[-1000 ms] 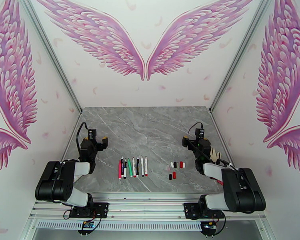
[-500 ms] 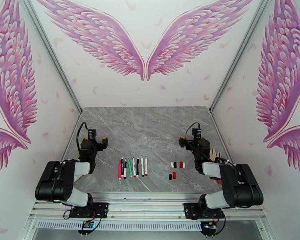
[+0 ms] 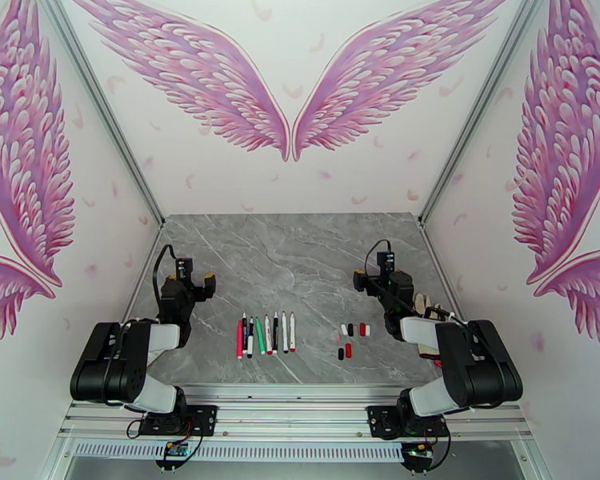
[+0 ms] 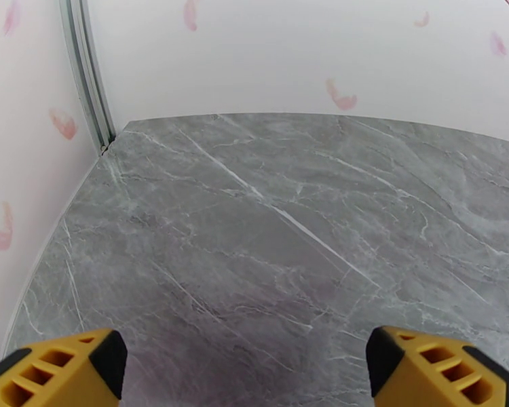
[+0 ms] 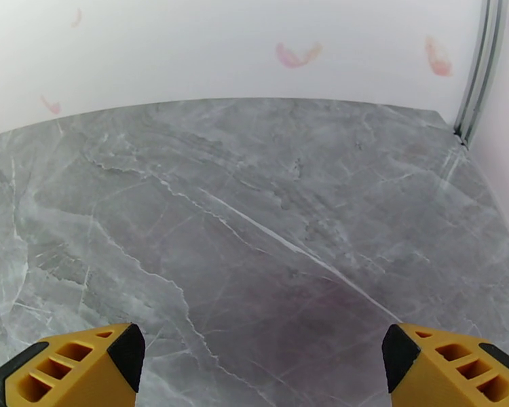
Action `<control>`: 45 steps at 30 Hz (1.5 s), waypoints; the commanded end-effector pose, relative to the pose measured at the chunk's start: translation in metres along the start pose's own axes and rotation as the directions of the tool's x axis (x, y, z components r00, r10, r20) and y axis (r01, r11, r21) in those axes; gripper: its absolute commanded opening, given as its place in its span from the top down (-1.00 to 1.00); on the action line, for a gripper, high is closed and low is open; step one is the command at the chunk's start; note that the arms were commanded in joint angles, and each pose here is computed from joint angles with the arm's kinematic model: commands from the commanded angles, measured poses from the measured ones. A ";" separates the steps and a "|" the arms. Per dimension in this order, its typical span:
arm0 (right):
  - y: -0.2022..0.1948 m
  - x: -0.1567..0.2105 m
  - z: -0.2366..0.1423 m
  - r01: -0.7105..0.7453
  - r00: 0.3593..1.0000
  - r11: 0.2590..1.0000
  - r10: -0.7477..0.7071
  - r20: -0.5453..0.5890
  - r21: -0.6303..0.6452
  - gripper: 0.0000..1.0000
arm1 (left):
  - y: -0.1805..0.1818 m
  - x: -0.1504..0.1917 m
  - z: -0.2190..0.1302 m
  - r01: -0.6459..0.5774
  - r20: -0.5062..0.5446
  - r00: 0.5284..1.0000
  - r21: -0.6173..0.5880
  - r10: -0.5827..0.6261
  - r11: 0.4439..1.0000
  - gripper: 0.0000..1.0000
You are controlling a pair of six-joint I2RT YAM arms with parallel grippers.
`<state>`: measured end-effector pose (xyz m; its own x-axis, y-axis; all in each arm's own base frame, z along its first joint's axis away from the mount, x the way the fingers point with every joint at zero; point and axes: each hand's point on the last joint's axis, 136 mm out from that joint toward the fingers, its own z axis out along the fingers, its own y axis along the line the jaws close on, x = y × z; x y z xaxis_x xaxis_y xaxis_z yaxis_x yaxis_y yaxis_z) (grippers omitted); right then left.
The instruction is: Open the pen caps
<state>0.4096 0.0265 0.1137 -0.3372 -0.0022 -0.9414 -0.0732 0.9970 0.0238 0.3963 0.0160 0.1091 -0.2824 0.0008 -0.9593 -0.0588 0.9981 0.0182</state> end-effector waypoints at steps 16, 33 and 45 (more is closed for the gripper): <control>0.016 0.007 -0.008 0.071 0.995 0.995 -0.066 0.072 -0.076 -0.97 | -0.001 -0.005 0.004 0.002 0.003 1.000 0.000 -0.002 1.000 -0.98; 0.002 0.007 -0.004 0.032 0.998 0.999 -0.032 0.050 0.002 -0.98 | -0.001 -0.005 0.004 0.003 0.003 1.000 -0.001 -0.003 1.000 -0.98; 0.002 0.007 -0.004 0.031 0.998 1.000 -0.031 0.052 0.000 -0.98 | -0.001 -0.005 0.005 0.001 0.002 1.000 -0.002 -0.001 1.000 -0.98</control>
<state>0.3984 0.0283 0.1048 -0.2911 -0.0395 -0.9559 -0.0955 0.9954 -0.0120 0.3964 0.0164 0.1092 -0.2820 0.0005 -0.9594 -0.0615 0.9979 0.0186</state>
